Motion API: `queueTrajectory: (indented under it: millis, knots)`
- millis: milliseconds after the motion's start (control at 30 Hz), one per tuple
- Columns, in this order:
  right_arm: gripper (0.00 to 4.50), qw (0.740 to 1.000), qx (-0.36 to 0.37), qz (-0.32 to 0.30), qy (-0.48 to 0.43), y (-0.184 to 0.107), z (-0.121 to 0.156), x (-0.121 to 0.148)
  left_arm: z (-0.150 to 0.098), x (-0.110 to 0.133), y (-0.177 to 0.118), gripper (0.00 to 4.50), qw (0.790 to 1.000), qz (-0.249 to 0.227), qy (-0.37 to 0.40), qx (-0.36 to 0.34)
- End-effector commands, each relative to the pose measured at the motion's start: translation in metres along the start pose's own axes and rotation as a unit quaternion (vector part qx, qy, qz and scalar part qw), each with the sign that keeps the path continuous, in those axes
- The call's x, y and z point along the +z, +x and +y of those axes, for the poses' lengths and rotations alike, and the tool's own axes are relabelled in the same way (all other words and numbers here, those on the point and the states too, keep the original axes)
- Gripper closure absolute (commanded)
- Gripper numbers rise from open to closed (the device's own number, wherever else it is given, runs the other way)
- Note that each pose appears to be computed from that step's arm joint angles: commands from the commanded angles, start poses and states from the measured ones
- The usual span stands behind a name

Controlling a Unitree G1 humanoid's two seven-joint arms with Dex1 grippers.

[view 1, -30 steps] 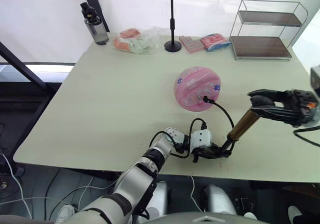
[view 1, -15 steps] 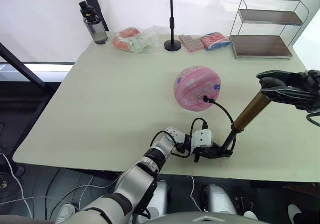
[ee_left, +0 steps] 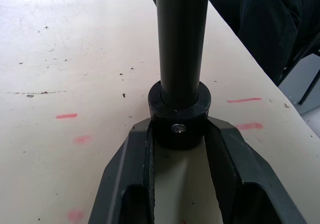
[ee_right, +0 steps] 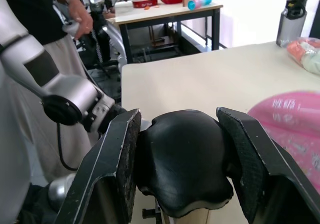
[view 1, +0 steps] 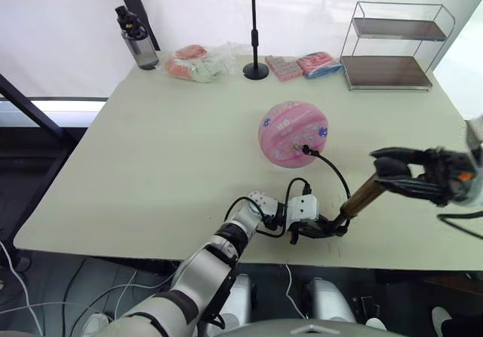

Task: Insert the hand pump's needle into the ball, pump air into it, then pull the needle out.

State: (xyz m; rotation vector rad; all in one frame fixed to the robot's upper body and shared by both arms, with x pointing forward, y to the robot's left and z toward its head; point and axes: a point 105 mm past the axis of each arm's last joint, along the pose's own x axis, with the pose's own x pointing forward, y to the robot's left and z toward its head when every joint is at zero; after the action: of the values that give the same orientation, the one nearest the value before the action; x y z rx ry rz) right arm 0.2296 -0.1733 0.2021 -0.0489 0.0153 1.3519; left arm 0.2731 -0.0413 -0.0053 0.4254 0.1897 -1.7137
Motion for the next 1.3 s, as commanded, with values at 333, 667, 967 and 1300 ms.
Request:
queueTrajectory:
  millis: [333, 667, 967, 1300]
  knots:
    - [2.58, 0.994, -0.038, 0.087, 0.057, -0.004, -0.007, -0.102, -0.018, -0.019, 0.005, 3.34, 0.999, 0.031, -0.025, -0.036]
    - [2.58, 0.997, -0.045, 0.058, 0.039, -0.004, -0.009, -0.088, -0.018, -0.019, 0.005, 3.34, 0.999, 0.031, -0.027, -0.035]
    - [2.58, 0.999, -0.028, 0.019, -0.015, -0.009, -0.011, -0.024, -0.019, -0.02, 0.005, 3.34, 0.998, 0.032, -0.026, -0.037]
    - [2.58, 0.998, -0.017, -0.015, -0.067, -0.021, -0.01, 0.067, -0.02, -0.02, 0.006, 3.34, 0.998, 0.032, -0.026, -0.04]
